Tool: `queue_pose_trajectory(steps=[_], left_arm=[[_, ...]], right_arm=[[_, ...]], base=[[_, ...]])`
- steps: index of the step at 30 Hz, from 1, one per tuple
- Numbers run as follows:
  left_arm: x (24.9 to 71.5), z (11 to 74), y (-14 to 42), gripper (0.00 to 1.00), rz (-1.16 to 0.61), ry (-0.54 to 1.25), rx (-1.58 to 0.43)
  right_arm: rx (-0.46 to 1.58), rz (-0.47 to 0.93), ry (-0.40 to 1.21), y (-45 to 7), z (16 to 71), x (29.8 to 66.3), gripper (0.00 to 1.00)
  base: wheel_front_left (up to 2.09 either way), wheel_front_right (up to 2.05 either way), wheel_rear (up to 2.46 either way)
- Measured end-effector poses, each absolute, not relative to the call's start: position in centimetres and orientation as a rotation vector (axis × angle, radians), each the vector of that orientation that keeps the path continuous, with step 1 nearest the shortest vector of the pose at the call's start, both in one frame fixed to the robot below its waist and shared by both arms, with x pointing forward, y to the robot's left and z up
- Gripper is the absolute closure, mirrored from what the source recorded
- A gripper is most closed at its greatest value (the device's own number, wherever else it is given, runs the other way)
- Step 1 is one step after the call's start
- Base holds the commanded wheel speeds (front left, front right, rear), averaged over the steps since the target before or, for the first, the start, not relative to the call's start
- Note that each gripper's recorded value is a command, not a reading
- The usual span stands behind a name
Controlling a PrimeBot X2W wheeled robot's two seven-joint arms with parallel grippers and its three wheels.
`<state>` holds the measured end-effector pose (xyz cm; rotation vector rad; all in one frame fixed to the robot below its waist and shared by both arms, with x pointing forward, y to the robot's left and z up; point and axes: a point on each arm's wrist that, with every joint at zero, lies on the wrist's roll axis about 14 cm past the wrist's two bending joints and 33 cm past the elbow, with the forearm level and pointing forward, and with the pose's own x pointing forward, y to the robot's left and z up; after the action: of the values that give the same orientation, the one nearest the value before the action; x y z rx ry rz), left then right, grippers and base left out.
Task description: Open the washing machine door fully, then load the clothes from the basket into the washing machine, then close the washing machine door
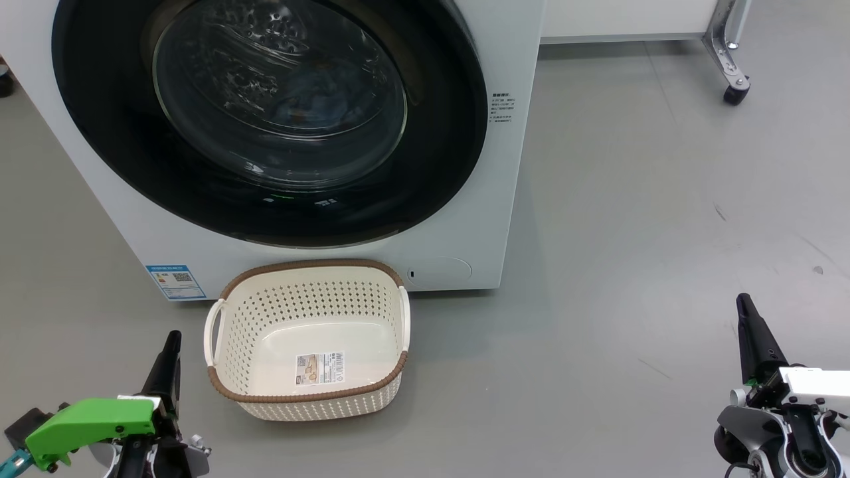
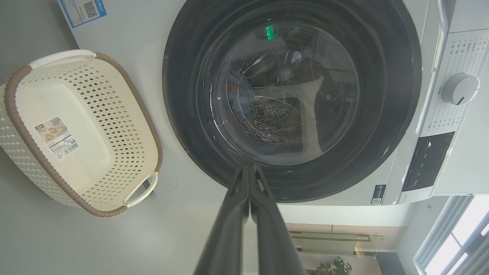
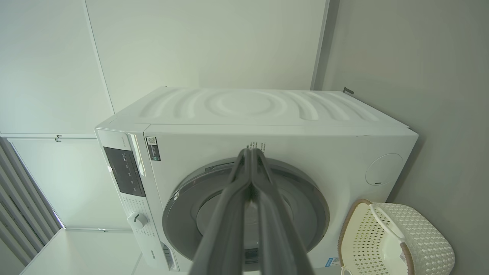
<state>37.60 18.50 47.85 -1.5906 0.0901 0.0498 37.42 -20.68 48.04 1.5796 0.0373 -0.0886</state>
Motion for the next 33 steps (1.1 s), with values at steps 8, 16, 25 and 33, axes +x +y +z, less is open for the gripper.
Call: queue_pose_trajectory(steps=[8,16,25,33], left_arm=[[37.60,47.85,18.50,1.00,0.050,0.090,-1.591],[37.60,47.86,18.49,1.00,0.050,0.090,-1.591],[37.60,47.85,18.50,1.00,0.050,0.090,-1.591],[37.60,47.86,18.50,1.00,0.050,0.090,-1.591]], right_arm=[[1.580,-0.089,0.037,-20.69,48.03,37.42,1.00],[1.580,-0.089,0.037,-20.69,48.03,37.41,1.00],[1.581,-0.089,0.036,-20.69,48.03,37.41,1.00],[1.582,-0.090,0.036,-20.68,48.03,37.41,1.00]], base=[[0.00,0.00,0.00],[0.00,0.00,0.00],[0.00,0.00,0.00],[0.00,0.00,0.00]])
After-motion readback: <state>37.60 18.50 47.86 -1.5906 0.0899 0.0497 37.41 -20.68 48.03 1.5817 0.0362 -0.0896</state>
